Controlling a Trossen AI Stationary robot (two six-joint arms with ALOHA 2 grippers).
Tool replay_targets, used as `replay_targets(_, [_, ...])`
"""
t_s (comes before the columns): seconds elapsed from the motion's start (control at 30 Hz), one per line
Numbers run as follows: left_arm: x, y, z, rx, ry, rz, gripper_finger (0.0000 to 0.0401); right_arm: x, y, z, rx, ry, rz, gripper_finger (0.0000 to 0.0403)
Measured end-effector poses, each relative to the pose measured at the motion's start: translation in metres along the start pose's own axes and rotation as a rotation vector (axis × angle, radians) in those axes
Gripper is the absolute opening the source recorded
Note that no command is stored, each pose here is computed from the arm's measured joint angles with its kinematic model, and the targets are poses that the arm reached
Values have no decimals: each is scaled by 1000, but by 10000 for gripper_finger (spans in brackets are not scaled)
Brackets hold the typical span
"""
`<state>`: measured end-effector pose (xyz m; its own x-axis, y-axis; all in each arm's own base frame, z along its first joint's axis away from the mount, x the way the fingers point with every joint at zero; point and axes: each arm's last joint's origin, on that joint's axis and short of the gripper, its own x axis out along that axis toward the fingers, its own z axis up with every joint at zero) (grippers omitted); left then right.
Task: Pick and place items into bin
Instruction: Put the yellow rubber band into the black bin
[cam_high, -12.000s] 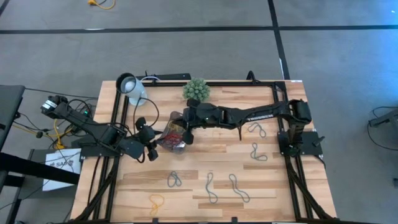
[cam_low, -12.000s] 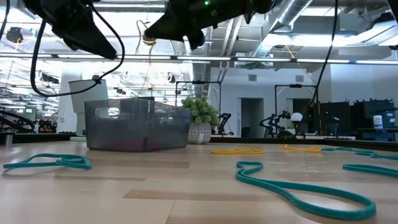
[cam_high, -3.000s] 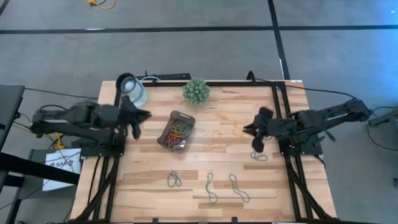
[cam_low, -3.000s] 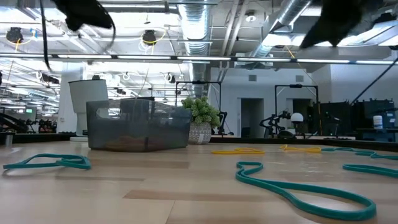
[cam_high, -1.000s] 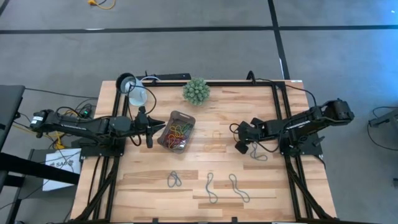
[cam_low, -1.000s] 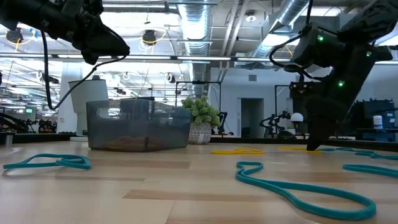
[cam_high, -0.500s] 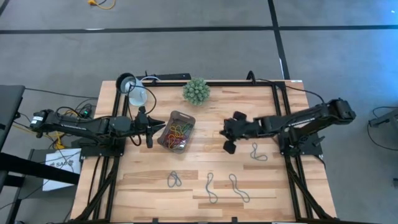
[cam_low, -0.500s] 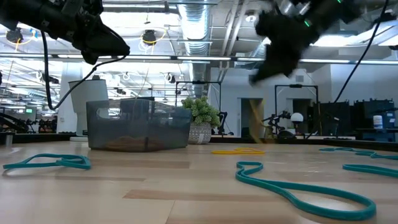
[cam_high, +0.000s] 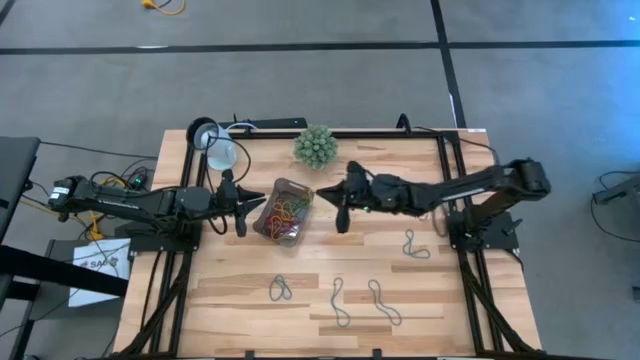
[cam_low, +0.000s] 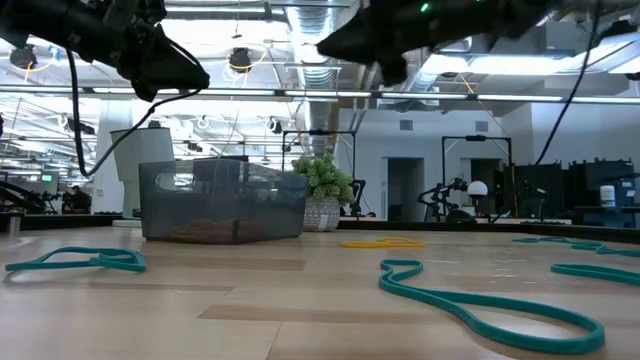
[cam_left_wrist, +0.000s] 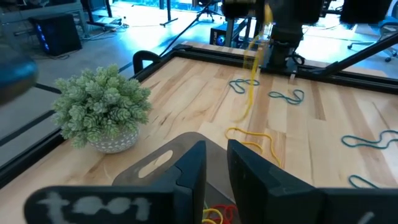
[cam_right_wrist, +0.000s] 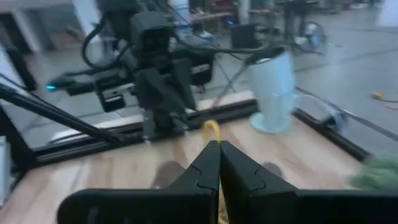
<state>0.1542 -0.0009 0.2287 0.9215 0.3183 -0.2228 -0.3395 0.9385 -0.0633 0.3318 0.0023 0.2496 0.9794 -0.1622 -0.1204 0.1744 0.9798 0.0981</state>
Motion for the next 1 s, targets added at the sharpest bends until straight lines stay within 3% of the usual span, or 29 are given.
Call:
replay_targets(0.23, [0, 1, 0, 3, -1, 37, 55, 55, -6, -32, -1, 33, -6, 0])
replay_targets(0.47, [0, 3, -4, 23, 28, 93, 55, 100, -8, -27, -15, 52, 22, 0])
replay_targets(0.6, [0, 4, -8, 20, 64, 108, 55, 110, -7, -35, -11, 188, 3, 0])
replay_targets(1.0, [0, 5, -8, -1, 57, 145, 55, 108, -9, -52, 51, 373, -35, 0])
